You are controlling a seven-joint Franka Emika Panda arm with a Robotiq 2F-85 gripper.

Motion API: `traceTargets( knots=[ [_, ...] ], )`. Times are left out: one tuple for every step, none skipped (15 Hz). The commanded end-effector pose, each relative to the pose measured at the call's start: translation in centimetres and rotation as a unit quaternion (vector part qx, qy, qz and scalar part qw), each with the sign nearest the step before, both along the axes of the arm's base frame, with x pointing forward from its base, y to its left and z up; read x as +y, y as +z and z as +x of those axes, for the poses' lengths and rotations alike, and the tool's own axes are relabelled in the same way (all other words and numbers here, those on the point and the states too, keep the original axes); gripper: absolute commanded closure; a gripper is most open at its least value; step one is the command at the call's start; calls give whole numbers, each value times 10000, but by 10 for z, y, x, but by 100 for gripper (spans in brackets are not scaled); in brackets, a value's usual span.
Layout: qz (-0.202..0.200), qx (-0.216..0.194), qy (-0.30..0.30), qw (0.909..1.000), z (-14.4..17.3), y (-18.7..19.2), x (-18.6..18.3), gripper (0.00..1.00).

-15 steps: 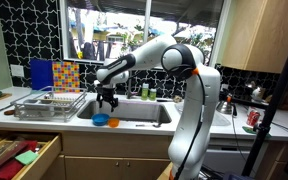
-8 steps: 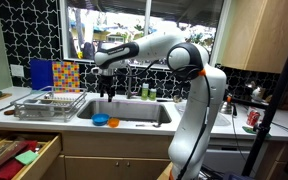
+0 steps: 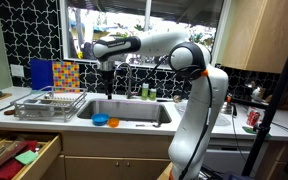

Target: Pick up the two bowls in front of the sink and rotate them then set them back down on the counter.

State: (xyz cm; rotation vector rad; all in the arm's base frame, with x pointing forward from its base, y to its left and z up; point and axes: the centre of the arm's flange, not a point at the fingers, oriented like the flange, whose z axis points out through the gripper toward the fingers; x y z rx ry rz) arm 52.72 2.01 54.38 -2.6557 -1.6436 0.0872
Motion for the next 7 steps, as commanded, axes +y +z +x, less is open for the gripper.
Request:
traceTargets(
  knots=[
    [-405,305,-722,9961,-16,4,-4,0],
    [-511,274,-875,9945,-17,3,-7,0],
    [-588,166,-913,9939,-19,4,-9,0],
    [-373,179,-705,9967,-8,3,-7,0],
    [-427,158,-772,9960,-9,4,-8,0],
    [-450,144,-805,9956,-9,5,-9,0],
    [-461,135,-830,9954,-10,6,-9,0]
  ],
)
